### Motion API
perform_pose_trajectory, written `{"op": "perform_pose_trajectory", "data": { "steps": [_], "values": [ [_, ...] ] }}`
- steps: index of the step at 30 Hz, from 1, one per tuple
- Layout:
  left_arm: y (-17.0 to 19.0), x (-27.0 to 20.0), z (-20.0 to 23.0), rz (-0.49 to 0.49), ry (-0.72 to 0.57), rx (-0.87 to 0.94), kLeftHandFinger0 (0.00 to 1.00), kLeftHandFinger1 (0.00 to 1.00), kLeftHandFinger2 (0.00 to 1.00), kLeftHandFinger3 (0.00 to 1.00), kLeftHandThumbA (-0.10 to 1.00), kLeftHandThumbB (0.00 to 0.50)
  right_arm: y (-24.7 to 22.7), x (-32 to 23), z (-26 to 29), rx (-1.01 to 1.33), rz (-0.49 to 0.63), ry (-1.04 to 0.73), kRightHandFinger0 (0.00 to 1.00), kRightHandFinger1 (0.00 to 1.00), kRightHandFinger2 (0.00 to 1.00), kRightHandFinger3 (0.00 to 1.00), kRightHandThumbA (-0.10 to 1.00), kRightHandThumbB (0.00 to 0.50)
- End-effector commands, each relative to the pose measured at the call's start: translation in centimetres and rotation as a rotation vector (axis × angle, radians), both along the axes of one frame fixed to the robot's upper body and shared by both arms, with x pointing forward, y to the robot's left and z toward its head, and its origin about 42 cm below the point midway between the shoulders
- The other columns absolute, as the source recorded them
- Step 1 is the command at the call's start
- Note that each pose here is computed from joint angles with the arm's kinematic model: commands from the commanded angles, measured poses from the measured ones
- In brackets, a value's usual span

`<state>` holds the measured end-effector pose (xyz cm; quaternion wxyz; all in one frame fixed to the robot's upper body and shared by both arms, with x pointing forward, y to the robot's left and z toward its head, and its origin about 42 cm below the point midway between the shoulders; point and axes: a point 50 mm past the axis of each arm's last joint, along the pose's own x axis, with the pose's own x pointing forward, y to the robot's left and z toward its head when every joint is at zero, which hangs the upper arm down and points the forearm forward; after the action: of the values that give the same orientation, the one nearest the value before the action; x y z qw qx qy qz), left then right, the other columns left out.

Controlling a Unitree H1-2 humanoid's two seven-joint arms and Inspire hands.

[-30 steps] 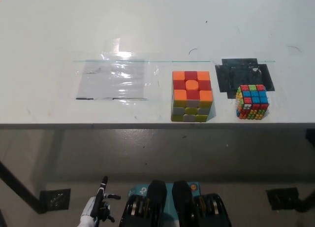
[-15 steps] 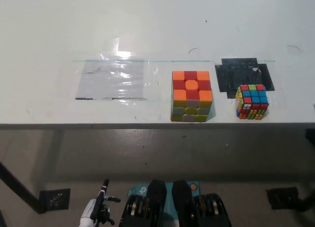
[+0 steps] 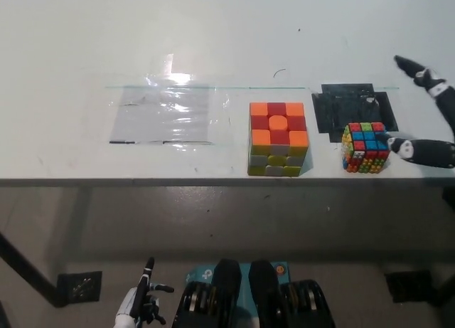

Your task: The robot uses its right hand to pick up the small cube kept on the middle on the desk and place it on the bigger cube kept next to it

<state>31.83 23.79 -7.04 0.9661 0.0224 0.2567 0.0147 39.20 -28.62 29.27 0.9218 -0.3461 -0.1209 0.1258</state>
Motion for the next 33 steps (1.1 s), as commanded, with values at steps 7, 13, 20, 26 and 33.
{"op": "perform_pose_trajectory", "data": {
  "steps": [7, 13, 20, 26, 33],
  "values": [
    [0.3, 1.8, 1.4, -0.011, -0.068, 0.025, 0.27, 0.0, 0.03, 0.05, 1.0, 0.5, -0.3, 3.4, -0.6, -0.14, -0.022, -0.013, 1.0, 1.0, 1.0, 1.0, 0.78, 0.499],
    [0.2, 2.2, 1.6, -0.007, -0.073, 0.027, 0.28, 0.0, 0.02, 0.03, 1.0, 0.5, -0.3, 3.9, -2.1, -0.167, -0.019, 0.001, 1.0, 1.0, 1.0, 1.0, 0.75, 0.5],
    [0.3, 2.5, 1.8, -0.019, -0.078, 0.053, 0.27, 0.0, 0.01, 0.0, 1.0, 0.5, 0.0, 4.3, -3.8, -0.17, -0.027, 0.038, 1.0, 1.0, 1.0, 1.0, 0.75, 0.5],
    [0.2, 2.6, 1.9, -0.026, -0.084, 0.072, 0.23, 0.0, 0.0, 0.0, 1.0, 0.5, 2.0, 3.6, -4.3, -0.211, 0.033, 0.031, 1.0, 1.0, 1.0, 1.0, 0.71, 0.473],
    [0.5, 2.8, 2.0, -0.017, -0.086, 0.07, 0.24, 0.0, 0.0, 0.0, 1.0, 0.5, 2.7, 3.7, -4.9, -0.228, 0.047, 0.035, 1.0, 1.0, 1.0, 1.0, 0.66, 0.463]
  ]
}}
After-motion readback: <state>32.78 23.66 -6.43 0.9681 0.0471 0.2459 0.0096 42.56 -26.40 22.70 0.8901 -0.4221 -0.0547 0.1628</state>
